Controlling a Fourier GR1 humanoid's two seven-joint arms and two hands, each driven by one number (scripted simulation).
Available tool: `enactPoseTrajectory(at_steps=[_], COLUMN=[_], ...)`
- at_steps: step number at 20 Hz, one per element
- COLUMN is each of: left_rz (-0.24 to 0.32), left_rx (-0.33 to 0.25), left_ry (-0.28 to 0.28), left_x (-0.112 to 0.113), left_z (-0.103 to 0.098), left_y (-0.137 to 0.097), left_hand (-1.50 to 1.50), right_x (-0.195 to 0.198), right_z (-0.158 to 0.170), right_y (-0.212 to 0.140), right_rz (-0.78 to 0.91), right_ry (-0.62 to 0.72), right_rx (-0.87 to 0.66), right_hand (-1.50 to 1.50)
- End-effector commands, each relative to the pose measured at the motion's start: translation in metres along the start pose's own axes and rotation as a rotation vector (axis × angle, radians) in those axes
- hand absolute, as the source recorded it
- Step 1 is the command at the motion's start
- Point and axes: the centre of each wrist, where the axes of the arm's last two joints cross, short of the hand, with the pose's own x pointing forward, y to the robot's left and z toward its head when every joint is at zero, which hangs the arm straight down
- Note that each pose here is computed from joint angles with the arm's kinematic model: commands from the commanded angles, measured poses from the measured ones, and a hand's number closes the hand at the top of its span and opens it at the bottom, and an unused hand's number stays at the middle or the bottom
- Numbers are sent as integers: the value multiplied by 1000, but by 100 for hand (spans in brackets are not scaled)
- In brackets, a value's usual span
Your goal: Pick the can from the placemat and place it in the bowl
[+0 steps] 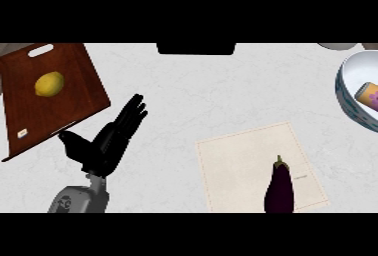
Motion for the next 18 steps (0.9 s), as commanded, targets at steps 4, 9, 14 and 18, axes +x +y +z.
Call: enactPoseTrajectory(at_steps=[4, 9, 14, 18], left_rz=[9, 17, 17, 19], left_rx=[61, 77, 134, 166], left_ry=[23, 22, 38, 54], left_x=[-15, -12, -16, -13], left_z=[16, 25, 26, 35], left_y=[19, 26, 15, 33], left_hand=[0, 0, 0, 0], right_x=[-22, -37, -62, -102], right_z=[13, 34, 75, 127], right_y=[-16, -40, -50, -61], right_rz=[-343, -447, -480, -479], right_ry=[-206, -257, -344, -354], right_rx=[-95, -66, -45, -19], right_hand=[-150, -150, -150, 150])
